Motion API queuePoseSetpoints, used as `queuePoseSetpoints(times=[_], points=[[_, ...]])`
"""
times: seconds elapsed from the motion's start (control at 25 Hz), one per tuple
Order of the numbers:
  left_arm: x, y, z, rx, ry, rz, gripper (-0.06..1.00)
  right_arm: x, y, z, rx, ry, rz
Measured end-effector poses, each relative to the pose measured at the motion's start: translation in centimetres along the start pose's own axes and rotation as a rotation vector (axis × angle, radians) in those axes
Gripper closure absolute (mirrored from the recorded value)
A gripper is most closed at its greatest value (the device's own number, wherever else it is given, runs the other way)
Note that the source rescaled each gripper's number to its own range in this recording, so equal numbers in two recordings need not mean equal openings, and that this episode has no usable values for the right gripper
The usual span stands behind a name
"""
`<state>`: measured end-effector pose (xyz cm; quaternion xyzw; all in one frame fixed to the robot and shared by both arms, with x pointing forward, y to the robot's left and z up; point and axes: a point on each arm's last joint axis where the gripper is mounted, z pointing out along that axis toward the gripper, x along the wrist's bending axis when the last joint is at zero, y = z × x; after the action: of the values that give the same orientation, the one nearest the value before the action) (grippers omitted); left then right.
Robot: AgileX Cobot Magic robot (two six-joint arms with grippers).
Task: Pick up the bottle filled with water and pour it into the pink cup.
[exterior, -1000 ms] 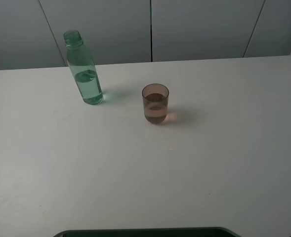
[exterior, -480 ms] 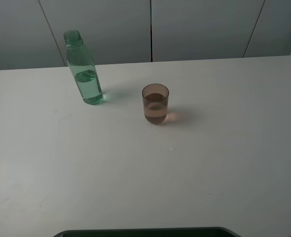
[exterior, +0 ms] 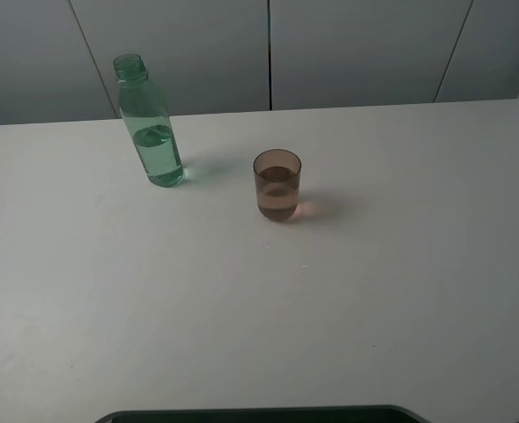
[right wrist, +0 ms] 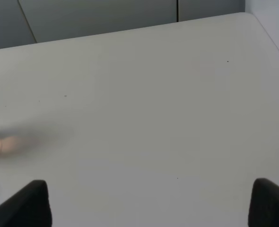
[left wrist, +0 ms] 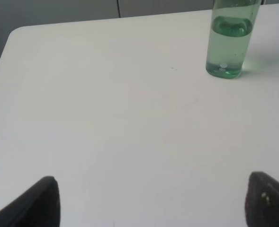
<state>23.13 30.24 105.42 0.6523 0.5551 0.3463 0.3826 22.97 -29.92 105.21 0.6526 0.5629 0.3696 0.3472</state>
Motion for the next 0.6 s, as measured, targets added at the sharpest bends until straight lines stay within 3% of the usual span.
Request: queuePoseSetpoints(times=[0.6], points=[[0.04, 0.00, 0.00, 0.000, 0.005, 0.002, -0.06, 0.00, 0.00, 0.00, 0.000, 0.000, 0.000]])
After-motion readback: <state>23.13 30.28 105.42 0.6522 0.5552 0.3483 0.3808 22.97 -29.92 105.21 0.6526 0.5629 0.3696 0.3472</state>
